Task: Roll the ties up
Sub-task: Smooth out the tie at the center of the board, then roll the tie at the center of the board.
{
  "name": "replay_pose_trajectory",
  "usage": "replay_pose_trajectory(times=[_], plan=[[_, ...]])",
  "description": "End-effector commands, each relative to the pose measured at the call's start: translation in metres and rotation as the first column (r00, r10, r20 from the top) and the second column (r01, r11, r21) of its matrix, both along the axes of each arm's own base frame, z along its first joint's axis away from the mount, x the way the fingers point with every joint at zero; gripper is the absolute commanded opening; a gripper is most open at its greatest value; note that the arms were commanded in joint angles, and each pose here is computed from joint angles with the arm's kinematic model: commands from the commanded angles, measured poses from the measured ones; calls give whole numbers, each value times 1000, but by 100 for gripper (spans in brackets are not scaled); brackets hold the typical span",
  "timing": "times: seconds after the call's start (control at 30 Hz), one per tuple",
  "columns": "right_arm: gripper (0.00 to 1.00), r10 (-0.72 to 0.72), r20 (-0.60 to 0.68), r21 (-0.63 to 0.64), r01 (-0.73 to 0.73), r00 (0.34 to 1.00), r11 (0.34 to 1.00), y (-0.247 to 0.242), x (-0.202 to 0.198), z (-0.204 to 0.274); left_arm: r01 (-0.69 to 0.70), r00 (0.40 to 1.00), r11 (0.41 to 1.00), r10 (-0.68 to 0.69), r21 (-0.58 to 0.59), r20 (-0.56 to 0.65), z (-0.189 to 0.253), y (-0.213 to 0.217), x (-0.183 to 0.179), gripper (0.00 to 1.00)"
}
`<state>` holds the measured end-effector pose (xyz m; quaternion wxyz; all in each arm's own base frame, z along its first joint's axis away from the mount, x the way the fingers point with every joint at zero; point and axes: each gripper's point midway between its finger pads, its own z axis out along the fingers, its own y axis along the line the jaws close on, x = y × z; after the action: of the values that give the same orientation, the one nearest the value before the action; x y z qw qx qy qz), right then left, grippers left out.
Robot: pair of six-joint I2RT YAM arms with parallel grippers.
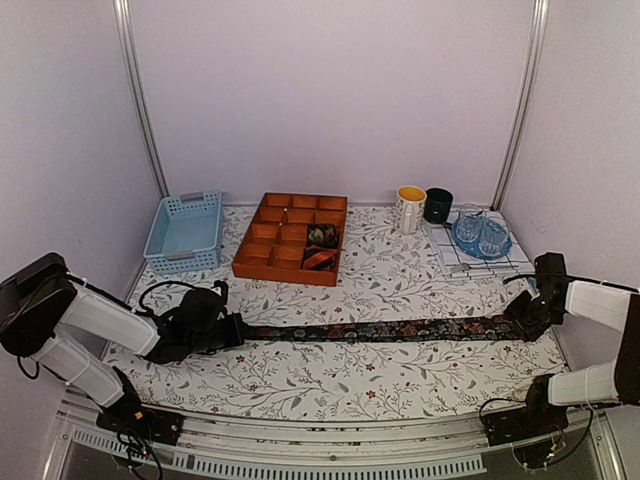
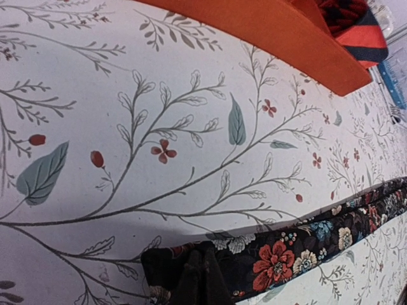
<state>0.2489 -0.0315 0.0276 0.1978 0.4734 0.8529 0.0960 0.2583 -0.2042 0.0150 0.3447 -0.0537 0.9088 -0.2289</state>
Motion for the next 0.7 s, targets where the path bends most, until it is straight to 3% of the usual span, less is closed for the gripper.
replay_pose_trajectory(times=[0.0, 0.13, 0.4, 0.53, 0.67], plan=[[53, 142, 129, -46, -137, 981, 989, 25, 15, 51, 32, 996, 997, -27, 65, -79, -19, 6, -18, 0], [60, 276, 247, -85, -263, 929, 961, 73, 30, 94, 40, 998, 999, -39, 33, -39, 3, 0, -14, 27], [66, 483, 325, -144, -462, 813, 875, 162, 42, 143, 38, 998, 999, -39, 29, 39, 53, -3, -5, 64], [64, 620, 389, -188, -600, 682, 778, 222, 39, 152, 9, 996, 1000, -9, 9, 84, 74, 7, -8, 72], [61, 722, 427, -210, -717, 544, 664, 278, 32, 147, -25, 993, 1000, 26, -7, 112, 78, 19, -10, 67]])
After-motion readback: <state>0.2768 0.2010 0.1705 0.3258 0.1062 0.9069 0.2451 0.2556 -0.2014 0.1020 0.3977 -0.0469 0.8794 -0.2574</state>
